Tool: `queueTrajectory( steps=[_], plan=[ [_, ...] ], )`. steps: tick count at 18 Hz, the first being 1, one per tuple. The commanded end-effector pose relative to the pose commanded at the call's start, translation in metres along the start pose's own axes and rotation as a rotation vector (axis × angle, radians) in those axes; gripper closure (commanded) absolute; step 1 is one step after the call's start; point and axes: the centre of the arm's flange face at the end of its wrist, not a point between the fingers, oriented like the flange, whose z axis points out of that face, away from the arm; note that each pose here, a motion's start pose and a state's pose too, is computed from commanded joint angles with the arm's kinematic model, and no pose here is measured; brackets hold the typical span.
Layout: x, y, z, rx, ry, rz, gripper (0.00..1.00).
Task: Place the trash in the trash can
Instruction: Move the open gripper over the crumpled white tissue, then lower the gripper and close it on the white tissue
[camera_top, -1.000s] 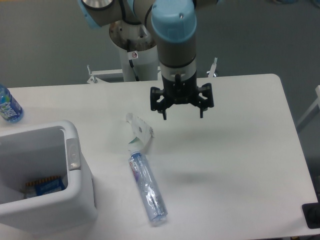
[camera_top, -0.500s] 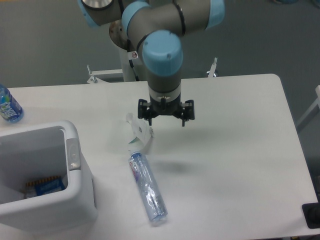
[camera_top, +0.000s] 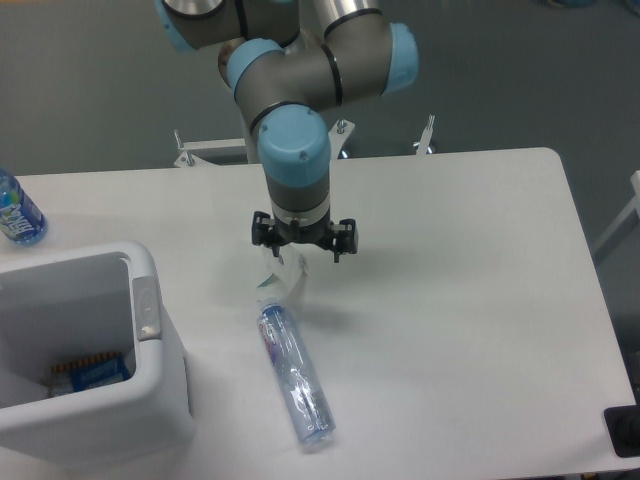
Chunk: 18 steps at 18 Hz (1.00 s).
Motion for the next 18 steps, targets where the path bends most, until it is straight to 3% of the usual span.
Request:
queueTrajectory(
  steps=[12, 18],
  plan=[
    [0.029, -0.004, 0.051, -0.095, 0.023, 0.051, 0.00],
    [0.027, -0.005, 0.059, -0.119, 0.012, 0.053, 0.00]
  ],
)
